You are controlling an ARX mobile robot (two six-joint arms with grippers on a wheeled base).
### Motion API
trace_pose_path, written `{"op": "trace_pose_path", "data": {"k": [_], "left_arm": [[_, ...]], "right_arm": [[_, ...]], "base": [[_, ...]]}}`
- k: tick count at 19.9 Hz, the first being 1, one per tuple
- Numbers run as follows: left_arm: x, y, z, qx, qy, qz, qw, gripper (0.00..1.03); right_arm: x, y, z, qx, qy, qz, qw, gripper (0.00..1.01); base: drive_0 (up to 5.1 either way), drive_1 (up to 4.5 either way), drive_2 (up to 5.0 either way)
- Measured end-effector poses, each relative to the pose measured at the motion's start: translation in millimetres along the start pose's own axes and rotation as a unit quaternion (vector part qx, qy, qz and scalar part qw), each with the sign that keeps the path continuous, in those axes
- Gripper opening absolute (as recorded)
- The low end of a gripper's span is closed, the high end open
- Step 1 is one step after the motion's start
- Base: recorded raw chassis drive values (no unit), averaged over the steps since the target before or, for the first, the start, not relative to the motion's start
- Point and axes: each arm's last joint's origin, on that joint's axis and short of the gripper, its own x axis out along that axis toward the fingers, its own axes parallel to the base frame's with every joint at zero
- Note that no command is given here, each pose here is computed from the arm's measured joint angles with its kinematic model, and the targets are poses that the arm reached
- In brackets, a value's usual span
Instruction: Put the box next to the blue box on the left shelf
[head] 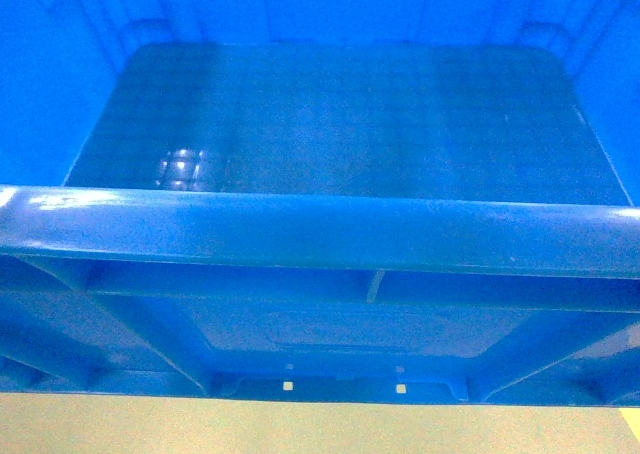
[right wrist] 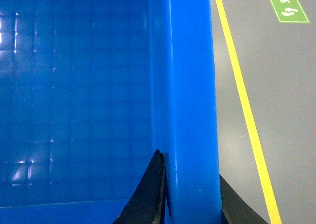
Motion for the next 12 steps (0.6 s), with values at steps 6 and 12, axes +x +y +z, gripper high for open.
{"op": "trace_pose_path", "data": {"k": [6, 12], "left_arm": [[0.0, 0.0, 0.0, 0.0, 0.0, 0.0, 1.0, 0.13], [0.1, 0.0, -0.1, 0.0, 0.001, 0.0, 1.0, 0.13]], "right_arm": [[0.0, 0.0, -0.1, 0.0, 0.001, 0.0, 1.0, 0.11], [0.1, 0.0, -0.3, 0.0, 0.001, 0.0, 1.0, 0.11]], "base": [[0.0, 3.98, -4.0], [0.0, 3.98, -4.0]]}}
